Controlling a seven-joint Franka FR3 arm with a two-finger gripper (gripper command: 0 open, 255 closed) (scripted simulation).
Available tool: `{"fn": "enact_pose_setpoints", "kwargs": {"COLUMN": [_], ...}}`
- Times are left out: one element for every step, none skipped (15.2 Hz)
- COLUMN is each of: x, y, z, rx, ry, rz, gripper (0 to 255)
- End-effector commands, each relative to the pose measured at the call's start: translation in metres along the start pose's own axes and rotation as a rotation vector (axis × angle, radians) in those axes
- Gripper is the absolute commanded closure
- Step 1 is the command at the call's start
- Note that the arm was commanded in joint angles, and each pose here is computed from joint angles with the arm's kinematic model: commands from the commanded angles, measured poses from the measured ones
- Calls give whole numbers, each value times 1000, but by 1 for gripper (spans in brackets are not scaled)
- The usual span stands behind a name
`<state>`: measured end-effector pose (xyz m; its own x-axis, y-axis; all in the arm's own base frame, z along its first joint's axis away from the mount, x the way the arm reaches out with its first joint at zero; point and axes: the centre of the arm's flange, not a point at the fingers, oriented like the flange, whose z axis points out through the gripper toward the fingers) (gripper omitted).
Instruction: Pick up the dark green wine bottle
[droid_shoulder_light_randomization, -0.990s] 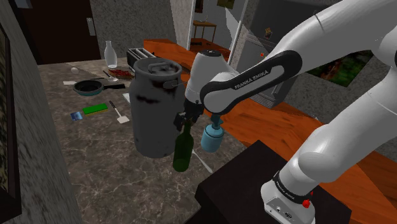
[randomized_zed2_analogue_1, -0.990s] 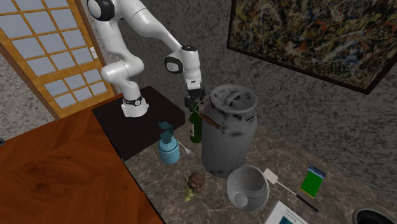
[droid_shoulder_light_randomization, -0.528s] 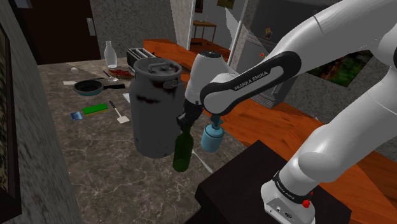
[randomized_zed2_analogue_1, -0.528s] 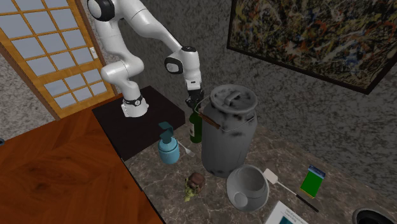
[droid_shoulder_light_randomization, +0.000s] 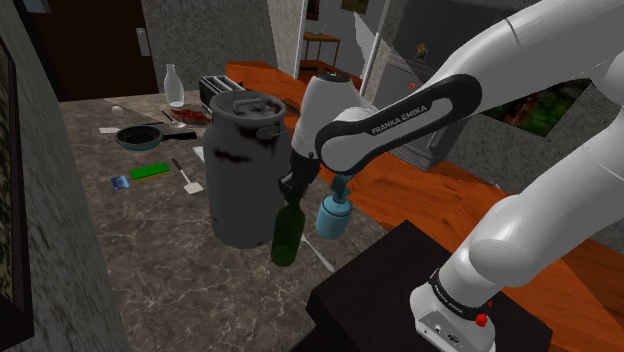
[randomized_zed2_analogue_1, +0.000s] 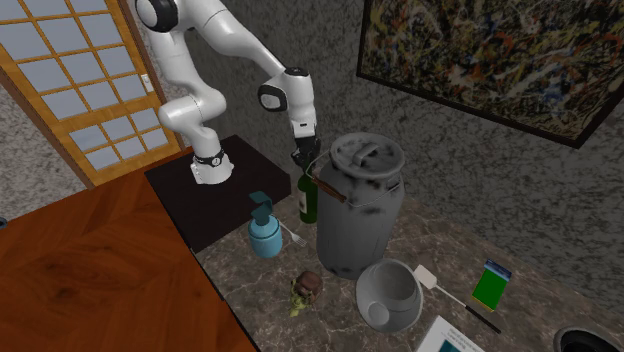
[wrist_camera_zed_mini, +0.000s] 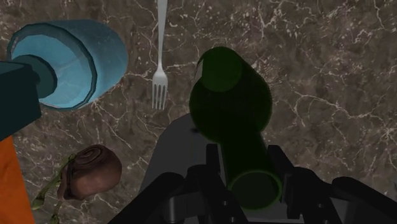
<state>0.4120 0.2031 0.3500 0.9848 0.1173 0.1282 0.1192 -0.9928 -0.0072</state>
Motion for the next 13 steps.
{"fn": "enact_pose_setpoints", "kwargs": {"x": [2, 3, 3, 4, 5, 5, 6, 7, 7, 8, 9, 9, 9], "y": [0, -1, -1, -1, -1, -1, -1, -1, -1, -1, -1, -1, -1], "z": [-10, -15, -20, -25, -31, -36, -41, -46, -52, -57, -62, -63, -63], "rx": [0, 0, 0, 0, 0, 0, 0, 0, 0, 0, 0, 0, 0], "ry": [0, 0, 0, 0, 0, 0, 0, 0, 0, 0, 0, 0, 0], "rz": [0, 0, 0, 0, 0, 0, 0, 0, 0, 0, 0, 0, 0], "gripper": [255, 255, 255, 255, 255, 255, 255, 255, 255, 255, 255, 255, 255]}}
